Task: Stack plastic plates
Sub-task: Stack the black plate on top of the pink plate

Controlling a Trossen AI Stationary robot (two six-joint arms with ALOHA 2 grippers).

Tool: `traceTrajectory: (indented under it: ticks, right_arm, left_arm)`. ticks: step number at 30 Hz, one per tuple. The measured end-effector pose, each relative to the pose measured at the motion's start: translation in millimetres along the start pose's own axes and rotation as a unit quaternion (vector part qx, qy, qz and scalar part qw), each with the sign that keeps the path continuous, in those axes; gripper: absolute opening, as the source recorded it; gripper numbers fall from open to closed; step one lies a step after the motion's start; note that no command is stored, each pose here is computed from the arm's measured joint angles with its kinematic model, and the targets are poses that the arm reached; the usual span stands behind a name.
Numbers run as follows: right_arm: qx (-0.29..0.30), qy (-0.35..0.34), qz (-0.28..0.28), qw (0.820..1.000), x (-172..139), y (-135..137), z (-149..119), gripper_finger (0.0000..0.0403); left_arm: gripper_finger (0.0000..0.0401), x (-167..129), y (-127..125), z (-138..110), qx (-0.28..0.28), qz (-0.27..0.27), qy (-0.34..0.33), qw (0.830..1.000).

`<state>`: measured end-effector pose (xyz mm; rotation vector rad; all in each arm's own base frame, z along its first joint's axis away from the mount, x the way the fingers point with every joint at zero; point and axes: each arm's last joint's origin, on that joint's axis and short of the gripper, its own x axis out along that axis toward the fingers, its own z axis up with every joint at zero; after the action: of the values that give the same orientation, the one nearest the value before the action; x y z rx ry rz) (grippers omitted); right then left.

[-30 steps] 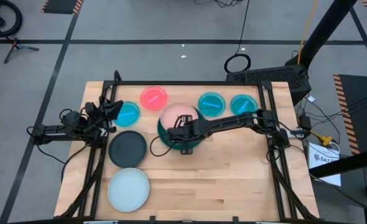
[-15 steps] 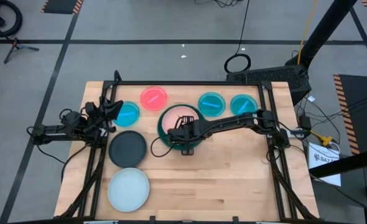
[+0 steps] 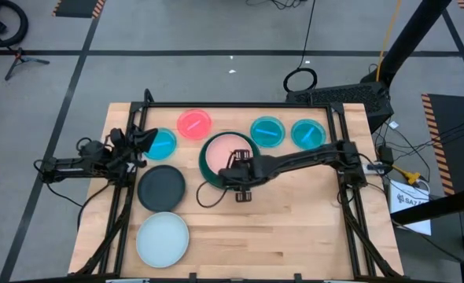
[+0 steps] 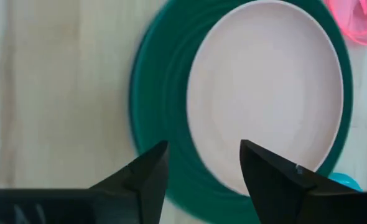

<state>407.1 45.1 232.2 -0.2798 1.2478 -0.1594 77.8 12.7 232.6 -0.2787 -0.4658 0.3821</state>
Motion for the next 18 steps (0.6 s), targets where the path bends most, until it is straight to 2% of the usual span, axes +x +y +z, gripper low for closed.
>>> traceTrajectory:
  ticks: [6, 10, 18]
  right_arm:
    - [0.009, -0.075, 0.0, 0.997, -5.6, 1.1, -35.5, 0.0181]
    - [0.022, -0.144, -0.003, 0.989, -19.7, -4.5, -62.1, 0.0181]
    - [0.034, -0.284, -0.013, 0.958, -66.7, -20.0, -105.7, 0.0181]
  left_arm:
    - [0.0031, -0.4, 2.0, -9.0, -0.029, 0.011, 0.043, 0.999]
    - [0.0031, -0.8, 3.1, -13.9, -0.056, 0.019, 0.067, 0.996]
    - [0.0031, 6.3, -1.0, -29.9, -0.114, 0.018, 0.135, 0.984]
